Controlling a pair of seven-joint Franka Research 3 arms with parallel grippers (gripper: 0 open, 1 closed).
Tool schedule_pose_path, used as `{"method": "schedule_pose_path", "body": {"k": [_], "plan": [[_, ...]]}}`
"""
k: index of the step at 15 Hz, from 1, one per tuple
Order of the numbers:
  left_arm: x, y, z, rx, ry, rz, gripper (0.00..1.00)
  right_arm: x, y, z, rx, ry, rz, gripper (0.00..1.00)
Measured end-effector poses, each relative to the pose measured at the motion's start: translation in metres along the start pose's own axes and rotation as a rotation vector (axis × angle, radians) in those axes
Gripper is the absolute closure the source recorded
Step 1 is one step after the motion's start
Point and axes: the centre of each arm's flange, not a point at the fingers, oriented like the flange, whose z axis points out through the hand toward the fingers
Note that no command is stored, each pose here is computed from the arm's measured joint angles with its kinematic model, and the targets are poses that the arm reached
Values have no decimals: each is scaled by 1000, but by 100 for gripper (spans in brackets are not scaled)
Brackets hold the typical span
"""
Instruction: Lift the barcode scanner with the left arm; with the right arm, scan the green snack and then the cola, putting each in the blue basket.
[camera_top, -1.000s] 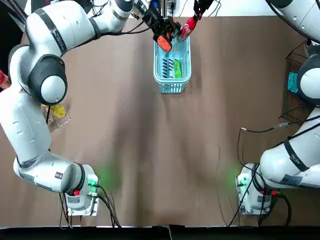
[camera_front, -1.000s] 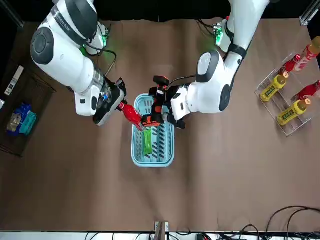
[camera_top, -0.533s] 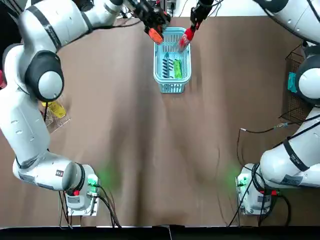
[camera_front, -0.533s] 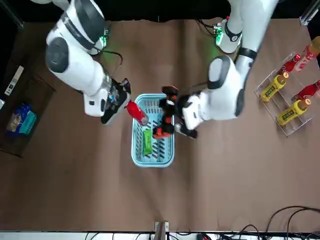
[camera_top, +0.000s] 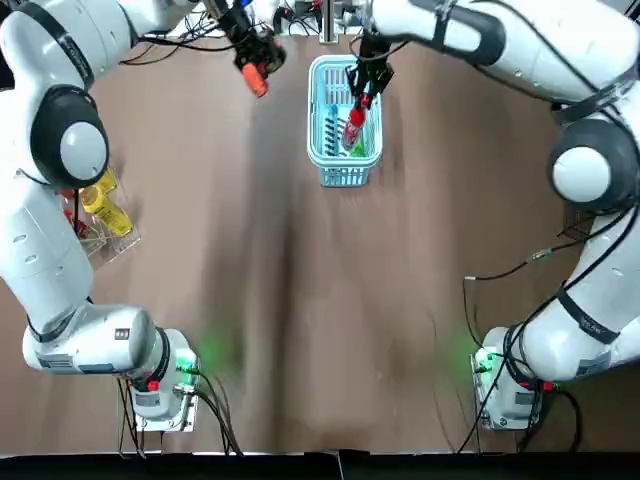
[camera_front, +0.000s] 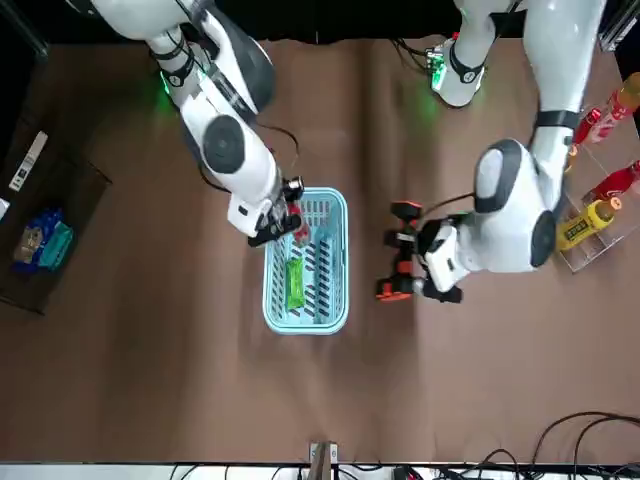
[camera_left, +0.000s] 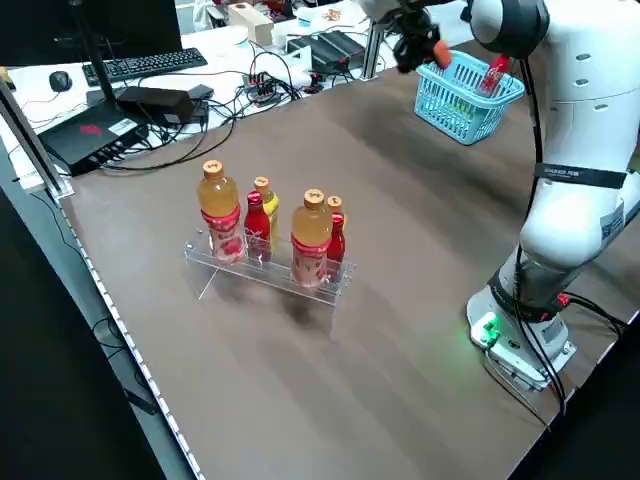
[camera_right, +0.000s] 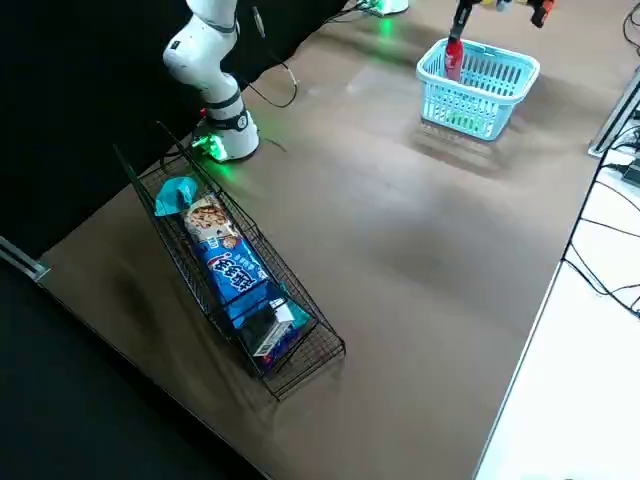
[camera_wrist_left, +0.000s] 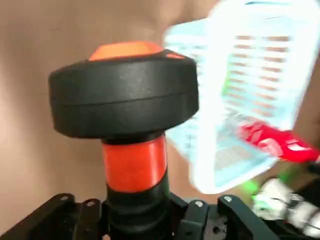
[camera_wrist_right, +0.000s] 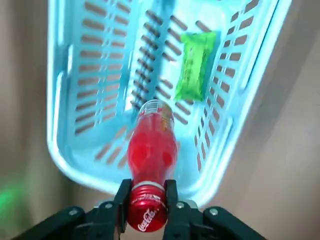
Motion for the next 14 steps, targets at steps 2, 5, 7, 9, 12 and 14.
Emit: {"method": "schedule_pose_path", "body": {"k": [2,5,7,9,12,14], "plan": [[3,-44,4,135,-32,-17,93,12,-8,23,-12,42,67,68],[10,-93,36,344,-86,-5,93,17,-19,53,-22,40,99,68],[18,-118,56,442,-118,6,93,18,-20,61,-26,30,106,68],[27,-146,83,507,-155,13,93,17,-22,67,-32,15,104,68],[33,-154,99,511,-154,20,93,16,-25,79,-38,-2,100,68],[37,-156,103,506,-140,23,81,17,-25,86,-40,-13,101,68]]}}
